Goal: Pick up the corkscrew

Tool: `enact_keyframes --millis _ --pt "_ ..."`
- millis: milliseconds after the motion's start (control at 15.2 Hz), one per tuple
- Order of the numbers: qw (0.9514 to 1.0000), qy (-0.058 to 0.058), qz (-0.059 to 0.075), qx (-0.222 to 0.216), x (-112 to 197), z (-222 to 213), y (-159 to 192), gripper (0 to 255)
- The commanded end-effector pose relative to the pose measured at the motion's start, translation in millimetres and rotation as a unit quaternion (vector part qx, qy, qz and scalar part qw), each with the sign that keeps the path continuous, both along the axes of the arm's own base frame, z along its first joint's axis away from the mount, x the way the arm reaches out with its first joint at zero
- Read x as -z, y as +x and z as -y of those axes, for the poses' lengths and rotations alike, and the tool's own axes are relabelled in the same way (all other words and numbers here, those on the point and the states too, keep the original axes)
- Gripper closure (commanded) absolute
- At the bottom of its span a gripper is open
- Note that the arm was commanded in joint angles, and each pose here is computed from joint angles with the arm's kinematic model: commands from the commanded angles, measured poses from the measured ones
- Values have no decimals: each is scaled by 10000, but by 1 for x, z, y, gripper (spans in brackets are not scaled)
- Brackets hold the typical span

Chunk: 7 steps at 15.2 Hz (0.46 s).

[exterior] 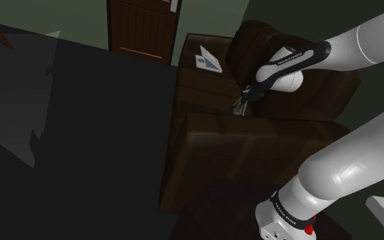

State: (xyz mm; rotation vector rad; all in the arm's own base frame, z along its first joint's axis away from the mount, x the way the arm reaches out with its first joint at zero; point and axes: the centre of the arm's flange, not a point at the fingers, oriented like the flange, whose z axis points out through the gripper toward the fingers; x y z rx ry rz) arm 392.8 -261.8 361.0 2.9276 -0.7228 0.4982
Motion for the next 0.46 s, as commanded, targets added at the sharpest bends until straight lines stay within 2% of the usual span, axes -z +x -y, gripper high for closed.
enact_keyframes --millis 0,264,396 --pt "10000 0 -2 0 -10 1 0 255" --pt "10000 0 -2 0 -31 1 0 255" --pt "10000 0 -2 0 -32 1 0 255"
